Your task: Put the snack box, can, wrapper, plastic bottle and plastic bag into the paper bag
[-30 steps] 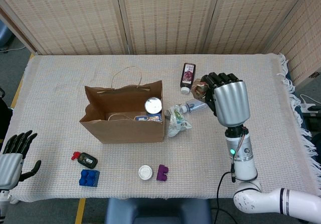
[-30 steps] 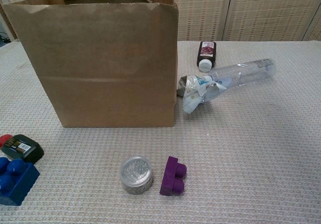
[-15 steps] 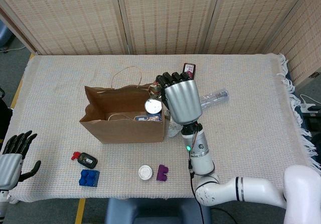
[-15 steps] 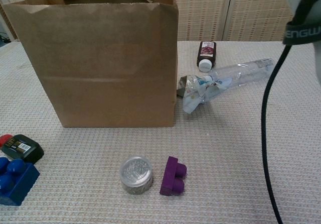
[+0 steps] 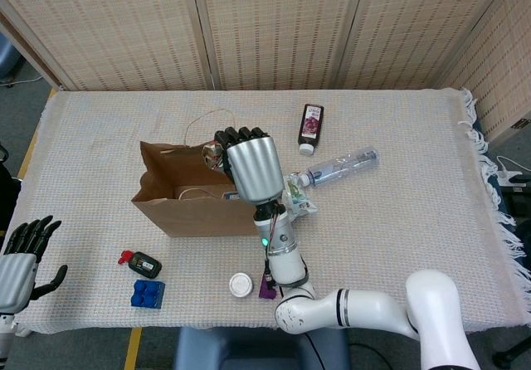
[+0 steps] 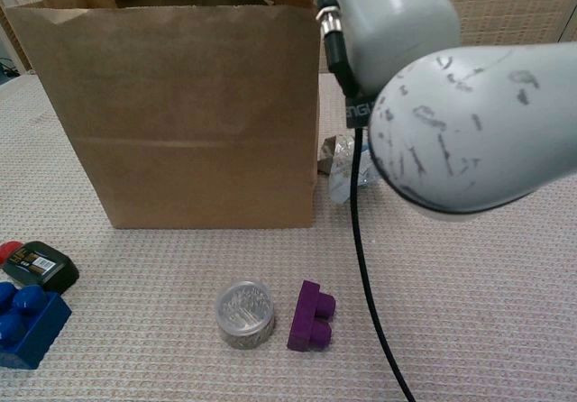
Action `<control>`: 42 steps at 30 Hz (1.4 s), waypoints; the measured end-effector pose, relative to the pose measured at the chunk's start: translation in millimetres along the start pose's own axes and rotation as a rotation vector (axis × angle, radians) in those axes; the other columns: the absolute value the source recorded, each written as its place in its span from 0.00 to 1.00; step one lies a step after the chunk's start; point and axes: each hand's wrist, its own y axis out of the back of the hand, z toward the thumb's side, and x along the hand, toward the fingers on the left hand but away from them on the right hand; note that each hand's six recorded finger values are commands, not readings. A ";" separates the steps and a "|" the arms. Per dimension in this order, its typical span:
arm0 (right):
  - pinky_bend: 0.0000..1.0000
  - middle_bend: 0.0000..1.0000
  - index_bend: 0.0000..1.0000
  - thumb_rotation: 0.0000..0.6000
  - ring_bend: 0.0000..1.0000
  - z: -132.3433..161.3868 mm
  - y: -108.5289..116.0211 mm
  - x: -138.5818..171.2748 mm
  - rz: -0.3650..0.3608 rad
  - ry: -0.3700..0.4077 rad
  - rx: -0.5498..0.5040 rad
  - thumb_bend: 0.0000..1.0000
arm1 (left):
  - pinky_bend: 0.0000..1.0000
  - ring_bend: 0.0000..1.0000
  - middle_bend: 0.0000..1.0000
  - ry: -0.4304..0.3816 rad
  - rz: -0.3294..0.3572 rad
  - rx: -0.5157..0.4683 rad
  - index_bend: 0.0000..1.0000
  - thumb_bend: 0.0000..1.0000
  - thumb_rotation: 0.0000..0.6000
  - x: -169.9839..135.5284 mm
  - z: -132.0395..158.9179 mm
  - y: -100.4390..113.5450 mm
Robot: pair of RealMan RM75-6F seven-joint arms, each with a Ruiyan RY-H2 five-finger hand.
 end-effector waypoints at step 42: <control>0.17 0.17 0.00 1.00 0.09 -141.6 63.4 45.7 0.254 -0.159 0.180 0.16 | 0.00 0.00 0.00 0.013 0.008 0.010 0.08 0.37 1.00 -2.1 0.0 -0.1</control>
